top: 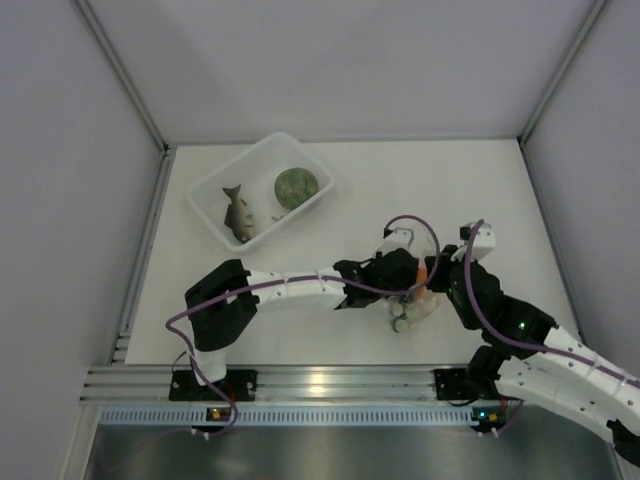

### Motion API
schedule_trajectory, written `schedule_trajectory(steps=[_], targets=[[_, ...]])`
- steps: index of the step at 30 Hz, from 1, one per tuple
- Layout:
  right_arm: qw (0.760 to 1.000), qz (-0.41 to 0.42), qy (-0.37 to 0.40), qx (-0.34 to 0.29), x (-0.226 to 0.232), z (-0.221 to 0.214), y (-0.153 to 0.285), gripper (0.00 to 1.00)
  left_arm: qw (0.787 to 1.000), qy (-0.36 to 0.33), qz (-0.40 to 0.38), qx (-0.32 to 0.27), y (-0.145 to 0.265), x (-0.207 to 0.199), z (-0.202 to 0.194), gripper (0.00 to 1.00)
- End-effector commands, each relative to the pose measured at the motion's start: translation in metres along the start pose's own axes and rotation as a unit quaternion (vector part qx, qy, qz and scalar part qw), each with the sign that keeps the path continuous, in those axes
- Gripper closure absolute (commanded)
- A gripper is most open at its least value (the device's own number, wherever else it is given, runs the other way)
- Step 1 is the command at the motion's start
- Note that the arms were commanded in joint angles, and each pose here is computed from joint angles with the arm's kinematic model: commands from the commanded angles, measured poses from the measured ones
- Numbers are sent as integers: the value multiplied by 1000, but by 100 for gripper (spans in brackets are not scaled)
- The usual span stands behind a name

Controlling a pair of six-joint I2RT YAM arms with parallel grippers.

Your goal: Open the zip-top bag and remove the fake food

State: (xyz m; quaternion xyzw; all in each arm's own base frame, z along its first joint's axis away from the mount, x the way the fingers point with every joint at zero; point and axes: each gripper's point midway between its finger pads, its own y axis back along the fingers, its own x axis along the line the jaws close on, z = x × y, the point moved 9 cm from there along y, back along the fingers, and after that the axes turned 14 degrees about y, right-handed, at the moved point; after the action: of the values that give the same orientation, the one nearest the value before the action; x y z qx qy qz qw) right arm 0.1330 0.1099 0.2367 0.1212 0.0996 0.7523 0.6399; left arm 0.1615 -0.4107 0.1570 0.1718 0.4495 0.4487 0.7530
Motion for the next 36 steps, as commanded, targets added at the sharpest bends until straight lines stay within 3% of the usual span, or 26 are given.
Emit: schedule_trajectory(steps=[1, 9, 15, 21, 29, 32, 36], targets=[[1000, -11, 16, -10, -8, 5, 0, 100, 995, 6, -98, -29, 24, -22, 9, 100], [997, 44, 65, -10, 0, -1, -7, 100, 988, -15, -154, -26, 23, -15, -1, 100], [985, 137, 107, 15, 14, -7, -5, 100, 974, -31, -212, -77, 44, -19, 12, 100], [973, 193, 120, 43, 22, -8, 1, 100, 967, -86, -202, -128, 53, -15, 26, 100], [994, 39, 92, 40, -6, -1, 3, 100, 972, -60, -147, -175, 59, 9, 31, 100], [993, 6, 107, 58, -8, -2, -1, 100, 967, -52, -174, -177, 66, 10, 30, 100], [992, 22, 108, 60, 1, -1, -9, 100, 960, -58, -223, -161, 73, 17, 18, 100]])
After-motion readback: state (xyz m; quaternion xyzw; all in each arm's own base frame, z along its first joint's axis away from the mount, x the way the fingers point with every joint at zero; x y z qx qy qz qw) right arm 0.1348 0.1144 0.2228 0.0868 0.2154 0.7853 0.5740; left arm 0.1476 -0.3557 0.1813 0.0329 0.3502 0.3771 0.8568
